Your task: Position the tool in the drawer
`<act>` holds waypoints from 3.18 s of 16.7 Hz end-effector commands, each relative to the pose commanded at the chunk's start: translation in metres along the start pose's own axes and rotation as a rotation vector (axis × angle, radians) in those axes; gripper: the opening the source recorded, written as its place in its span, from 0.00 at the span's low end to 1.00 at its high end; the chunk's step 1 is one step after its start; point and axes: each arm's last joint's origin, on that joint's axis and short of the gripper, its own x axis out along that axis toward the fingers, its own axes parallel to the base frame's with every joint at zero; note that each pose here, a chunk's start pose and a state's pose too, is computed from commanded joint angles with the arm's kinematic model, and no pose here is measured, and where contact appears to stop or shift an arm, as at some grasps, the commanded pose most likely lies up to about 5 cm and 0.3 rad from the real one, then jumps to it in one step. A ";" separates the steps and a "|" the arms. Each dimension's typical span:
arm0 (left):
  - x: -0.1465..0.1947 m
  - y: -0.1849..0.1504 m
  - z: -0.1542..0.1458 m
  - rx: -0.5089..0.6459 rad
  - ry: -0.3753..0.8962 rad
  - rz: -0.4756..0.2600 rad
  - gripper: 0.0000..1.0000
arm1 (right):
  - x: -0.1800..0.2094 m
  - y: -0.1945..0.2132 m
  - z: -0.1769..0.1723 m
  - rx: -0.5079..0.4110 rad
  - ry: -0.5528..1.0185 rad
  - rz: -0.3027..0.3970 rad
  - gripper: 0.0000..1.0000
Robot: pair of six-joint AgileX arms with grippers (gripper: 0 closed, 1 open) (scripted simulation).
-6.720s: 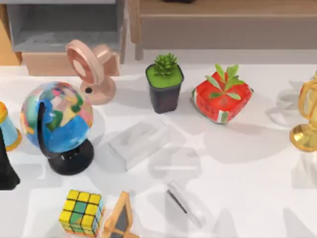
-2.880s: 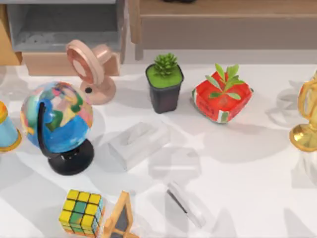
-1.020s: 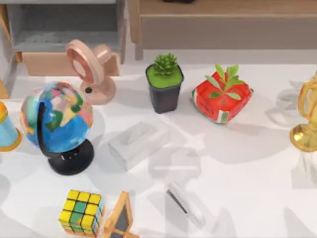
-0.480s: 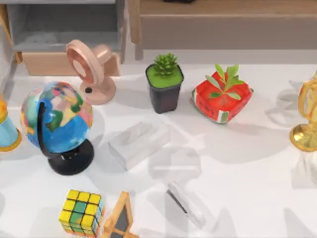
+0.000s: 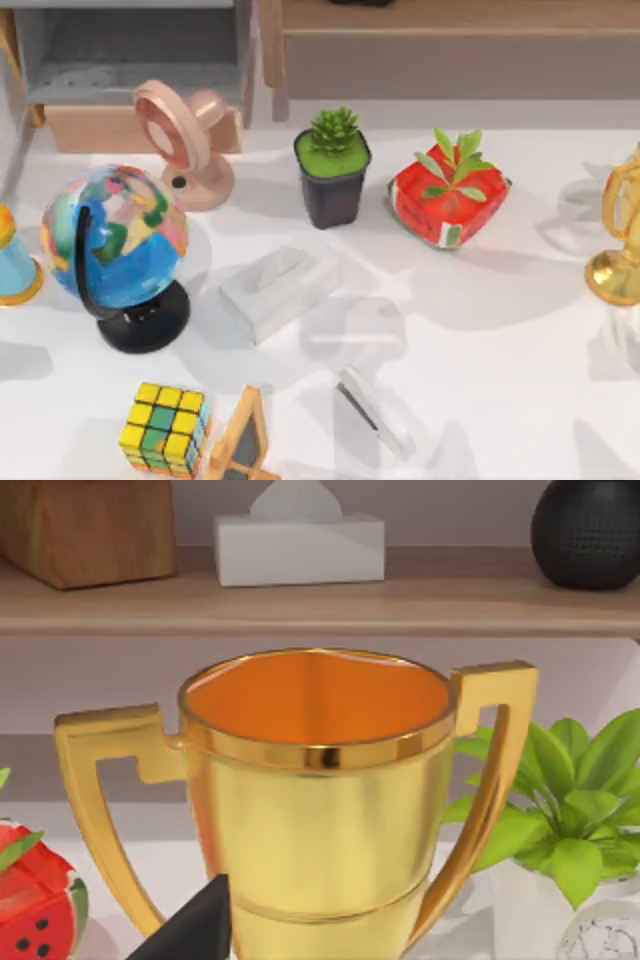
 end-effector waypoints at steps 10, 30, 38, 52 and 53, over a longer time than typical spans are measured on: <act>0.000 0.000 0.000 0.000 0.000 0.000 0.53 | 0.000 0.000 0.000 0.000 0.000 0.000 1.00; -0.017 0.000 0.000 0.001 -0.002 0.001 1.00 | 0.000 0.000 0.000 0.000 0.000 0.000 1.00; -0.019 0.013 -0.008 -0.017 0.040 0.035 1.00 | 0.000 0.000 0.000 0.000 0.000 0.000 1.00; 0.101 0.149 0.068 -1.180 -0.020 -0.010 1.00 | 0.000 0.000 0.000 0.000 0.000 0.000 1.00; 0.112 0.155 0.090 -1.309 -0.024 -0.077 1.00 | 0.000 0.000 0.000 0.000 0.000 0.000 1.00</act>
